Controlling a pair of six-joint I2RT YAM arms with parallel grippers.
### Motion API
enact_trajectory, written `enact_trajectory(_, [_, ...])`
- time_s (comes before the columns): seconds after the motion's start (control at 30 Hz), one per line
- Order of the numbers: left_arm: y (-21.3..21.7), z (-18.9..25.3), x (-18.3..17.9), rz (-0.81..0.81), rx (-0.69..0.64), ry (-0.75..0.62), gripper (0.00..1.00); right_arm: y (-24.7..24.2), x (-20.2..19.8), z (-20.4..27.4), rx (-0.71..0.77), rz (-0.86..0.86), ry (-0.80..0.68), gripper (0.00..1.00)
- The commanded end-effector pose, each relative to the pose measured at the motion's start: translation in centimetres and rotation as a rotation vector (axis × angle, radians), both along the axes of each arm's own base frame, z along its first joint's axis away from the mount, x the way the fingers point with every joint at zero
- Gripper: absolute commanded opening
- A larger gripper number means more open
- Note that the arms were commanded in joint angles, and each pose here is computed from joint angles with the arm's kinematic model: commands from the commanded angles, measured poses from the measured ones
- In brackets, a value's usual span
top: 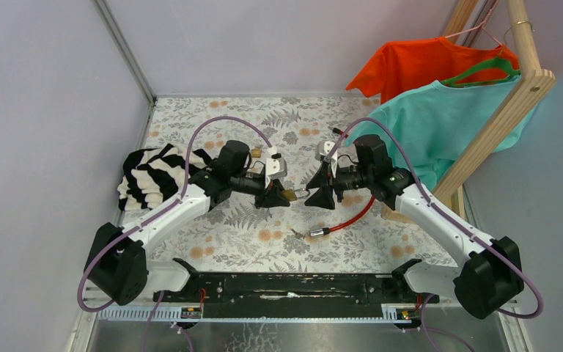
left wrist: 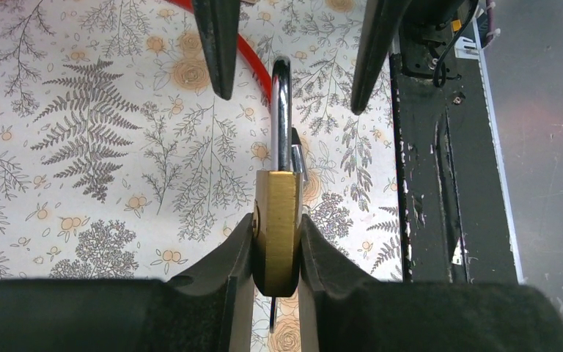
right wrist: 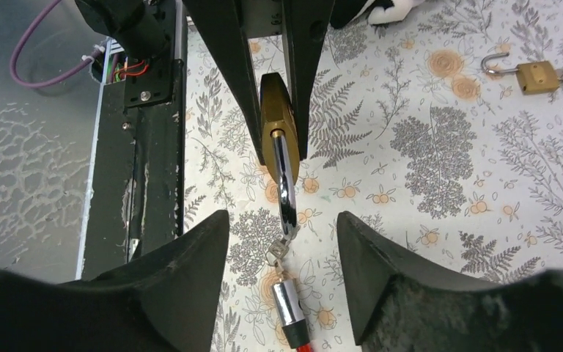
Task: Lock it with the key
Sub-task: Lock the lock.
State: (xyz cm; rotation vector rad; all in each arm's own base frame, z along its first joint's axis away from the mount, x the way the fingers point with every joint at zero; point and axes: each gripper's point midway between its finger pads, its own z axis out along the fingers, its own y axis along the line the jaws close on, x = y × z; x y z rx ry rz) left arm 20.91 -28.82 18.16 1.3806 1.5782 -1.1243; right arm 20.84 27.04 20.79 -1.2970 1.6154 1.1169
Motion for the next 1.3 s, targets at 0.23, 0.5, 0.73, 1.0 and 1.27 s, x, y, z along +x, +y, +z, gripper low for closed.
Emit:
enact_trajectory(0.23, [-0.3,1.2,0.7,-0.024,-0.011,-0.055,0.00,0.5,0.8,0.8,-0.017,0.027,-0.067,0.55])
enact_trajectory(0.5, [-0.5,1.0,0.8,-0.028,-0.008,-0.046,0.00,1.0,0.1,0.7,-0.022,0.054,-0.073,0.40])
enact_trajectory(0.73, [-0.5,1.3,1.0,-0.025,-0.009,-0.047,0.00,1.5,-0.1,0.2,-0.030,0.071,-0.049,0.15])
enact_trajectory(1.0, [-1.0,1.4,1.0,-0.040,-0.013,-0.051,0.00,2.3,-0.4,0.7,0.007,0.071,-0.020,0.00])
enact_trajectory(1.27, [-1.5,1.2,1.2,-0.043,0.002,-0.073,0.00,3.1,-1.0,1.2,0.045,0.084,0.020,0.00])
